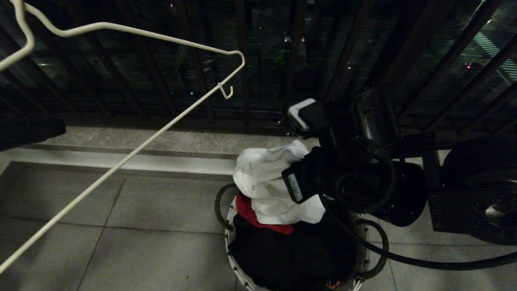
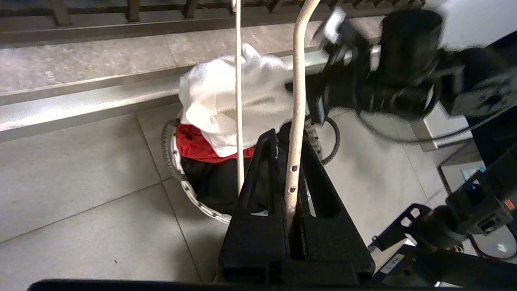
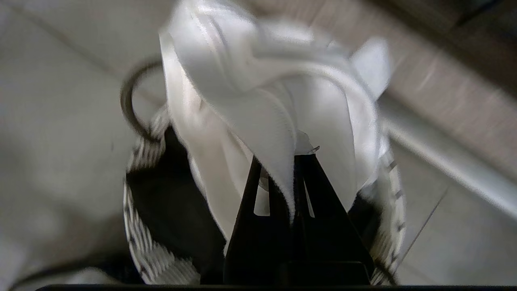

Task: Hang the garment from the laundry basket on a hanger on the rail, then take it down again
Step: Hang the clothes on the clothes rack

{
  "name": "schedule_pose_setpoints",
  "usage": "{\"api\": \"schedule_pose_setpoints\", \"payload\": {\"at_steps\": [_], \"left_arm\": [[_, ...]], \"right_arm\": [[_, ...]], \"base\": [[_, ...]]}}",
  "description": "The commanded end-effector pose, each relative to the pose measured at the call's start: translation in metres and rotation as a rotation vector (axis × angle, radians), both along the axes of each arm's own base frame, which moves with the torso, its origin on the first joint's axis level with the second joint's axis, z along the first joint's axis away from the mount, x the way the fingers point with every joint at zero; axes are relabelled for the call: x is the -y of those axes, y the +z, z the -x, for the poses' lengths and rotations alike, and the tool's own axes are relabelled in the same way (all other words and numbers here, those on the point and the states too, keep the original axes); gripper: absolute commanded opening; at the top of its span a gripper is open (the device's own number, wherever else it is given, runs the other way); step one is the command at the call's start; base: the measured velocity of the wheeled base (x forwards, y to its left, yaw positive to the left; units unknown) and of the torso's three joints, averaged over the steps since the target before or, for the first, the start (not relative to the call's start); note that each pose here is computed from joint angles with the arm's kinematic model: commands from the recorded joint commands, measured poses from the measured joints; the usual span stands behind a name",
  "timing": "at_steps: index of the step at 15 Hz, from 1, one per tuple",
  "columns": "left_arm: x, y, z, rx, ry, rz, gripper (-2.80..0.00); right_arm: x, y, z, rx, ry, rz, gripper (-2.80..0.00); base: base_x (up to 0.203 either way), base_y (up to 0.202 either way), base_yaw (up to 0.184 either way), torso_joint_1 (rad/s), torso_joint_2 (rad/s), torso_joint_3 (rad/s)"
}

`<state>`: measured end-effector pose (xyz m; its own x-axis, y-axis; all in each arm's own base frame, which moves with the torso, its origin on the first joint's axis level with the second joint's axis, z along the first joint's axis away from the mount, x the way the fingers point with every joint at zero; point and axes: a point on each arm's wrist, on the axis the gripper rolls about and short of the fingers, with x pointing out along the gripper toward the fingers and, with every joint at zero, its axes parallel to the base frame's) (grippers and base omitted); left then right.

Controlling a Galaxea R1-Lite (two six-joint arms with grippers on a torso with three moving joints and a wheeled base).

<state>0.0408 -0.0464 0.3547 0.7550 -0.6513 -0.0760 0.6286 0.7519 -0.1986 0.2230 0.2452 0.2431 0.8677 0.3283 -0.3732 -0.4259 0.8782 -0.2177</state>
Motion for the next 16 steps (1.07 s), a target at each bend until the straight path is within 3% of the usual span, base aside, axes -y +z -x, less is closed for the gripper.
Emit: {"api": "schedule_pose_setpoints", "payload": {"at_steps": [1, 5, 6, 11, 16], "left_arm": [[-0.001, 0.000, 0.000, -0.001, 0.012, 0.001, -2.80], [0.001, 0.000, -0.001, -0.004, 0.013, -0.003, -2.80], [0.001, 0.000, -0.001, -0.004, 0.014, -0.004, -2.80], [0.002, -0.001, -0.002, -0.007, 0.013, -0.007, -2.80], [0.001, -0.001, -0.001, -0.004, 0.013, -0.003, -2.80]], "right_arm": [[-0.006, -0.024, -0.005, -0.046, -0.002, 0.047, -2.80], [-0.009, -0.032, -0.008, -0.038, 0.000, 0.035, -2.80], [-0.009, -0.031, -0.008, -0.035, -0.001, 0.035, 0.00], [-0.003, -0.040, -0.003, -0.051, 0.005, 0.082, 0.00], [-0.005, -0.040, -0.005, 0.025, 0.063, 0.221, 0.00]], "base": [[0.000, 0.000, 0.000, 0.000, 0.00, 0.000], [0.000, 0.000, 0.000, 0.000, 0.00, 0.000], [0.000, 0.000, 0.000, 0.000, 0.00, 0.000], [0.000, 0.000, 0.000, 0.000, 0.00, 0.000], [0.000, 0.000, 0.000, 0.000, 0.00, 0.000]]}}
